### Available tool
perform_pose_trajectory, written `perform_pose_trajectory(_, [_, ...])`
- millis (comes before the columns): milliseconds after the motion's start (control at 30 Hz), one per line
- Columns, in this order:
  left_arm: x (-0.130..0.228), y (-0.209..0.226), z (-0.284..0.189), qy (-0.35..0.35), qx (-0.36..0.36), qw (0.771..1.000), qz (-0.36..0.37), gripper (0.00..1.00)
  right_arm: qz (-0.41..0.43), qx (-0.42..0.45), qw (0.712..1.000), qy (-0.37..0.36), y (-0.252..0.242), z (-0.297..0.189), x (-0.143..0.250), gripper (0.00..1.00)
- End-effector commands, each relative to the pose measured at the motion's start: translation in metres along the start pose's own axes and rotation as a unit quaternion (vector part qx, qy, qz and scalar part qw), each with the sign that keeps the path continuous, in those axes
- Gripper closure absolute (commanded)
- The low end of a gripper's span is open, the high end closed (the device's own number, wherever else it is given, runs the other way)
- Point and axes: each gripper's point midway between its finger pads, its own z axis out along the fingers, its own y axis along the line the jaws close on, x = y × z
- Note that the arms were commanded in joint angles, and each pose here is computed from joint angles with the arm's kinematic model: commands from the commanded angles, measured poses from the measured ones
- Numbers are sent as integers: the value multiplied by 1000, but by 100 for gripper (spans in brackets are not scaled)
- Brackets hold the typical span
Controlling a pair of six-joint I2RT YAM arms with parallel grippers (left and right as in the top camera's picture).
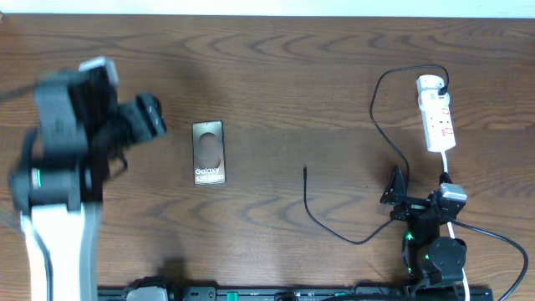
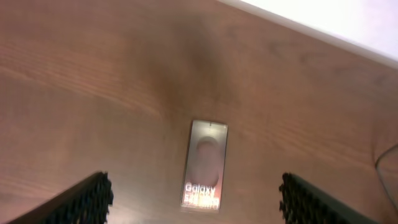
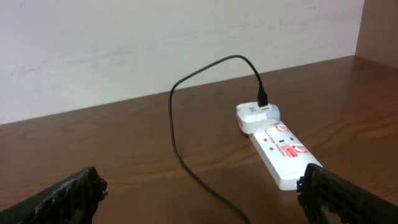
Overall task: Plug charger to phone and switch on socket
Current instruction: 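Move the left gripper forward over the silver phone and lower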
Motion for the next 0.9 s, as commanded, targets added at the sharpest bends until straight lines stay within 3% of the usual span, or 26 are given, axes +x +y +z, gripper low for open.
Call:
perform_pose_trajectory(0, [-9,-3,31,62,-6,998,10,15,-4,3,1000,-1,-2,0,0,1])
perform_pose_trajectory(300, [52,-1,108,256,9,966,-26,16,-4,3,1000,-1,-2,0,0,1])
perform_pose_trajectory(333, [58,1,117,271,6,962,-29,38,-4,3,1000,-1,-2,0,0,1])
perform_pose_trajectory(367, [62,3,124,283,3,959,-32,51,-4,3,1000,-1,-2,0,0,1])
perform_pose_trajectory(400, [66,4,130,293,1,955,-34,58,-4,3,1000,-1,-2,0,0,1])
perform_pose_trajectory(433, [70,6,136,305,-1,952,-36,57,-4,3,1000,-1,-2,0,0,1])
perform_pose_trajectory(500, [79,7,145,325,-5,945,-38,2,-4,3,1000,-1,-2,0,0,1])
perform_pose_trajectory(733, [96,3,163,356,-11,934,-16,2,-4,2,1000,0,-1,0,0,1])
perform_pose_trajectory(867, [97,6,166,347,-51,936,22,2,-4,3,1000,0,-2,0,0,1])
